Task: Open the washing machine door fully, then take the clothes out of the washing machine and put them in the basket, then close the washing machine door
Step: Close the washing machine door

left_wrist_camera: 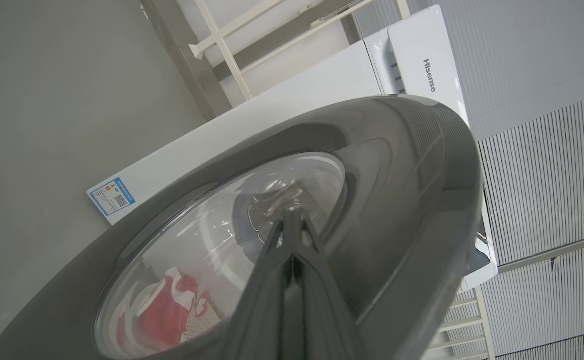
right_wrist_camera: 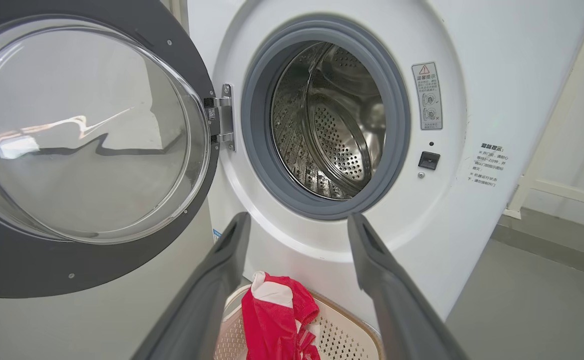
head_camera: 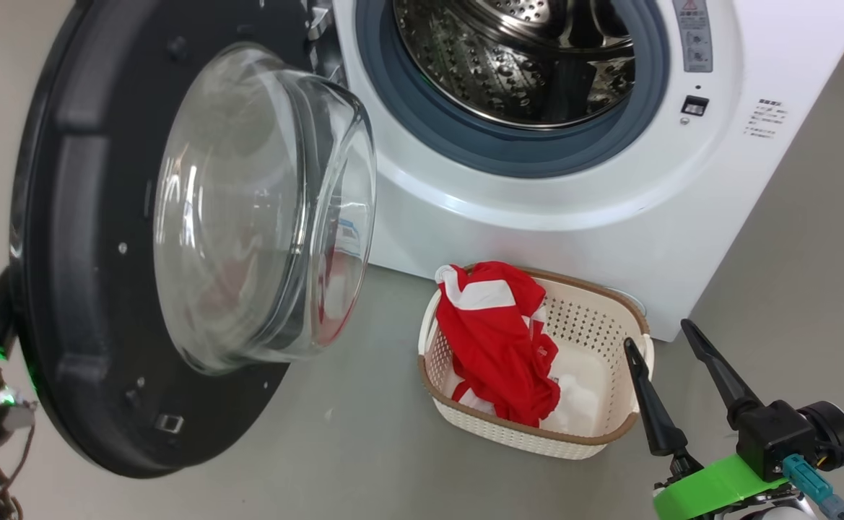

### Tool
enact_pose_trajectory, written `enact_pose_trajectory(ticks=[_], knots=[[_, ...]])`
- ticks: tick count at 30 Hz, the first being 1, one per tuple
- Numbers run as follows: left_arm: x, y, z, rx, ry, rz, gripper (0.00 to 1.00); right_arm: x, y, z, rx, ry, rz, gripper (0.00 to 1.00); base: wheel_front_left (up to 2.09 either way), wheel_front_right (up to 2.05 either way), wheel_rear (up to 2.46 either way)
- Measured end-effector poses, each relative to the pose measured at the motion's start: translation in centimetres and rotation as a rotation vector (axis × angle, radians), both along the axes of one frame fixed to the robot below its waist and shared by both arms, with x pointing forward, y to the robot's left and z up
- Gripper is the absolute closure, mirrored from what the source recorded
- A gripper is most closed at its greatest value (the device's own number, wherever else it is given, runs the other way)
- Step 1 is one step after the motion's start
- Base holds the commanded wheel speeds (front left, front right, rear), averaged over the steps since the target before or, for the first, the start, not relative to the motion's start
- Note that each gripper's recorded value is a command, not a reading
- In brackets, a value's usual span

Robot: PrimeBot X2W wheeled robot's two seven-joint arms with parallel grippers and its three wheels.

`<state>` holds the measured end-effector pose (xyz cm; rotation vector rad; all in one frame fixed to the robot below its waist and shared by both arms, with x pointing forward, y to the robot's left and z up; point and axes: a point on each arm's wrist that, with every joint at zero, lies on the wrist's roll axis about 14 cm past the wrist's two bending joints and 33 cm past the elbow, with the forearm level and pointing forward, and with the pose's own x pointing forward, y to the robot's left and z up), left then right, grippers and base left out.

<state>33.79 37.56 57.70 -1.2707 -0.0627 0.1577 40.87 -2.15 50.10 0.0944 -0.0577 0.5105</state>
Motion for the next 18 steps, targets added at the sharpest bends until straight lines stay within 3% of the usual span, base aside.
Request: enact_pose_trajectory(ticks=[18], knots=[[0.3, -6.2, 0.6, -0.019, -0.045, -0.153, 1.00, -0.5, -2.5, 0.4, 0.005, -0.008, -0.070, 0.00, 0.00, 0.00, 0.00]])
